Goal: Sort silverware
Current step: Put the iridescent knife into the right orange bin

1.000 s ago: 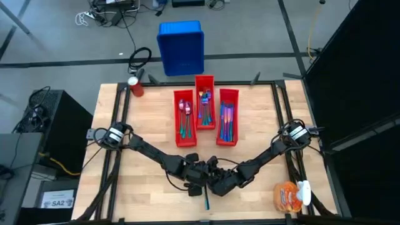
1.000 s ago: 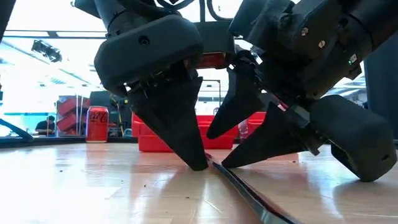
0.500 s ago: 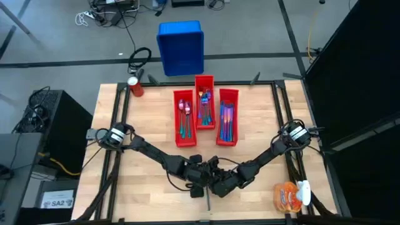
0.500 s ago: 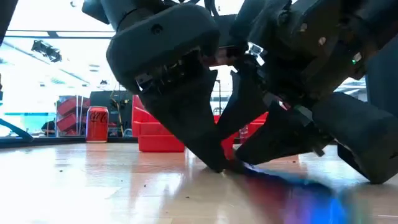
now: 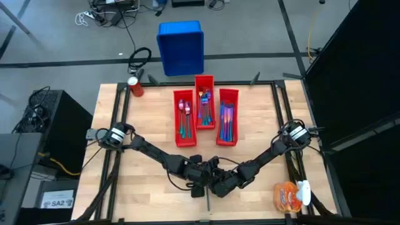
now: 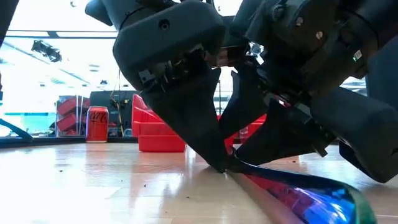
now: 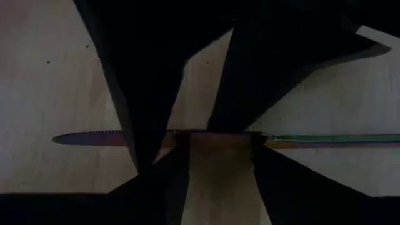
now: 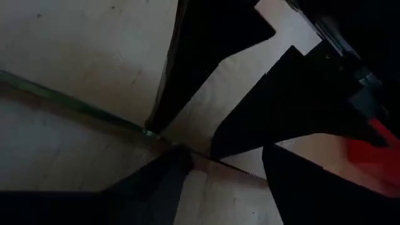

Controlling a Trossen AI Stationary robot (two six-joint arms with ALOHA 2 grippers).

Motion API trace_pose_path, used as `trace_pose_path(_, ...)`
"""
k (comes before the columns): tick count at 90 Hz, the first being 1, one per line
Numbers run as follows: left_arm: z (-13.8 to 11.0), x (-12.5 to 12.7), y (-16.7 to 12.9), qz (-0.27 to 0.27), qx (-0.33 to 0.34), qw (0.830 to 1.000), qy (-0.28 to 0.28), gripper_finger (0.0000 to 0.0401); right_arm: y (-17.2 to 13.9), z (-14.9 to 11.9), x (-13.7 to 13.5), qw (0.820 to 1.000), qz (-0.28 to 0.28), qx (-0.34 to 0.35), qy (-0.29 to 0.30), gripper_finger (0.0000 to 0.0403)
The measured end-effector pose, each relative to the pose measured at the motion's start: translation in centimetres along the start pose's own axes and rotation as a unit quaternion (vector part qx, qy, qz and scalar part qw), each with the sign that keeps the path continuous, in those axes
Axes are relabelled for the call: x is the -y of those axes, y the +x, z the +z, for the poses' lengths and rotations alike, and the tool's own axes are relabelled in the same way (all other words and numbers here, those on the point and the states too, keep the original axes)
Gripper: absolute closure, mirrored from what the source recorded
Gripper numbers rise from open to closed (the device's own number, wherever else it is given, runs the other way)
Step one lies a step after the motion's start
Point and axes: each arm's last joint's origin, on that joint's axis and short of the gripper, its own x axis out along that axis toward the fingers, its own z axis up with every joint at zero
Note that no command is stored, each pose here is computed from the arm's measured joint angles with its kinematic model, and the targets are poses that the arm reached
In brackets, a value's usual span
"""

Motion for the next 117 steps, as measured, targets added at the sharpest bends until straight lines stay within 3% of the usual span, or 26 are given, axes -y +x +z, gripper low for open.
trace_pose_path(60, 0.4, 0.7, -0.3, -0.048, 0.012, 0.999, 0.003, 0.0241, 0.2, -0.2, 0.1, 0.999, 0.031, -0.006, -0.002, 0.0397)
trace_pose_path(95, 0.3, 0.7, -0.8, -0.046, -0.003, 0.999, 0.009, 0.0241, 0.2, 0.1, 0.1, 1.0, 0.014, 0.004, -0.001, 0.0402)
trace_pose_path(117, 0.7, 1.3, -5.1, -0.015, 0.008, 1.0, 0.019, 0.0241, -0.1, 0.5, 0.1, 1.0, -0.008, 0.017, 0.009, 0.0402)
